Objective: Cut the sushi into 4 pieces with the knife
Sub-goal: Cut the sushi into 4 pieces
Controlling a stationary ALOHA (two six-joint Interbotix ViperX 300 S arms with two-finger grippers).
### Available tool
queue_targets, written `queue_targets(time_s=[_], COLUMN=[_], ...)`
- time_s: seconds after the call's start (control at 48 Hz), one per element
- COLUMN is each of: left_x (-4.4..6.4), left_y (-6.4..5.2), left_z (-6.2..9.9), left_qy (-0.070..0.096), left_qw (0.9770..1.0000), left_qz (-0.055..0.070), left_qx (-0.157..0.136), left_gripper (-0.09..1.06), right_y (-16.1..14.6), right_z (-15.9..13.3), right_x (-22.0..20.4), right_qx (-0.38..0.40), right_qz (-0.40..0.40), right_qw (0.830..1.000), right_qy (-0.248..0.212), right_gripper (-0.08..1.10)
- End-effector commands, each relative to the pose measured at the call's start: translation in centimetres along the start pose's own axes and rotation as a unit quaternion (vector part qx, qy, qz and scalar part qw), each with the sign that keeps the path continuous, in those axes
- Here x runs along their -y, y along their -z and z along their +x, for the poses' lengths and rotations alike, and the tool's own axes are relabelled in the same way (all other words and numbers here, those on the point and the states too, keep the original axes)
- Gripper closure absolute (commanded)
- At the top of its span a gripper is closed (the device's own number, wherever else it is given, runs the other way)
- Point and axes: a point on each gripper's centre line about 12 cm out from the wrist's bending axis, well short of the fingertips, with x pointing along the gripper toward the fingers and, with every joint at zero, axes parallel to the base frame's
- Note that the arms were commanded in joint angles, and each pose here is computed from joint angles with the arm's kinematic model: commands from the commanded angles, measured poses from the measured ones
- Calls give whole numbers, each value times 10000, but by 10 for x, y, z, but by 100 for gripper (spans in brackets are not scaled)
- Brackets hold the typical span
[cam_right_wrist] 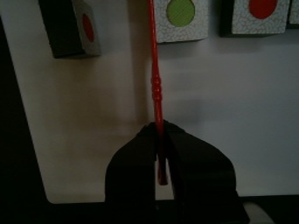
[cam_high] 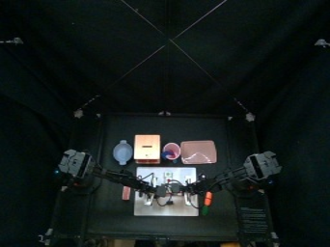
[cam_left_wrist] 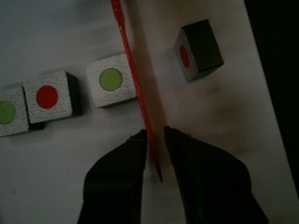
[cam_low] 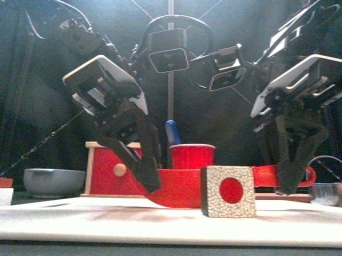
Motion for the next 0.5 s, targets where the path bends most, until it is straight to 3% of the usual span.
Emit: queue_targets(time_s=[0.021,0.229,0.5], left_x=[0,0,-1], left_y=[-20,-33,-35], left_z=[-15,-37,-56], left_qy=[-22,-55,-77], left_qw=[9994,9977,9964], left_qz=[79,191,240], left_qx=[345,652,812], left_gripper=[23,21,22], right_y=[-16,-16,-11], right_z=[-15,-25,-46], right_x=[3,3,5], right_qx=[305,331,362], right_qz=[124,132,199], right_qw=[9994,9994,9991], right_qy=[-57,-53,-74], right_gripper=[75,75,75])
